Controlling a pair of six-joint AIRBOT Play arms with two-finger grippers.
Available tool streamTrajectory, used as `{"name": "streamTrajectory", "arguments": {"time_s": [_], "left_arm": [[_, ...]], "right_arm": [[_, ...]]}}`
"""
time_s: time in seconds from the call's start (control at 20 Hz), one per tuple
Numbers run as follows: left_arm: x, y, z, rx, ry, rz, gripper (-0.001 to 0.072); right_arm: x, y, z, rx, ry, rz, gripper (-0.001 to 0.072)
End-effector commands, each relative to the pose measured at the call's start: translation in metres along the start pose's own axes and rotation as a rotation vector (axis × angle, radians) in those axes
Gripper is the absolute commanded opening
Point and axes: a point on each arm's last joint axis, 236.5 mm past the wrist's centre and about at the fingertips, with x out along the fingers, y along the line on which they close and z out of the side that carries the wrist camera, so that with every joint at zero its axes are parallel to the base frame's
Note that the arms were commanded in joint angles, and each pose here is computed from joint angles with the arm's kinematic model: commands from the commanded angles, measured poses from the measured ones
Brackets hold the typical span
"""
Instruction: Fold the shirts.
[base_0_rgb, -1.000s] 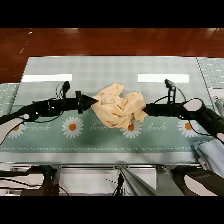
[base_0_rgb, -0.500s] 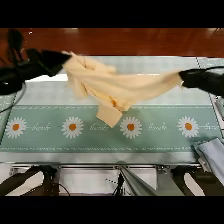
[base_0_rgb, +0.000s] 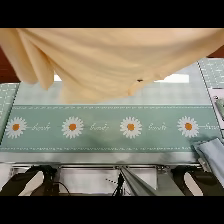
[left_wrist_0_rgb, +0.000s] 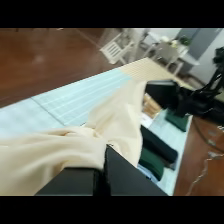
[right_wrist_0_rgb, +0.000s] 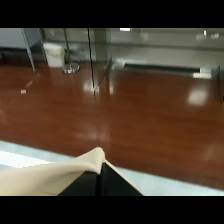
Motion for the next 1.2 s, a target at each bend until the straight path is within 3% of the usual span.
{"name": "streamTrajectory", "arguments": {"time_s": [0.0, 0.2, 0.4, 0.6, 0.95, 1.15], "left_arm": [[-0.016, -0.031, -0.006, 0.046, 0.047, 0.09, 0.0021], [-0.027, -0.013, -0.048, -0.03, 0.215, 0.197, 0.0021], [-0.025, 0.016, -0.078, -0.133, 0.302, 0.23, 0.0021], [0.006, 0.053, -0.129, -0.274, 0.377, 0.184, 0.0021], [0.042, 0.178, -0.294, -0.539, 0.537, 0.381, 0.0022], [0.041, 0.219, -0.355, -0.671, 0.605, 0.466, 0.0022]], "right_arm": [[-0.034, 0.018, 0.042, -0.027, -0.069, 0.01, 0.0018], [-0.052, 0.022, 0.055, -0.022, -0.075, -0.006, 0.0018], [-0.027, -0.025, 0.015, -0.046, 0.105, -0.149, 0.0018], [0.056, -0.026, -0.041, 0.097, 0.298, -0.007, 0.0017], [0.189, -0.07, -0.195, 0.071, 0.659, -0.042, 0.0018], [0.228, -0.091, -0.289, 0.226, 0.835, -0.108, 0.0019]]}}
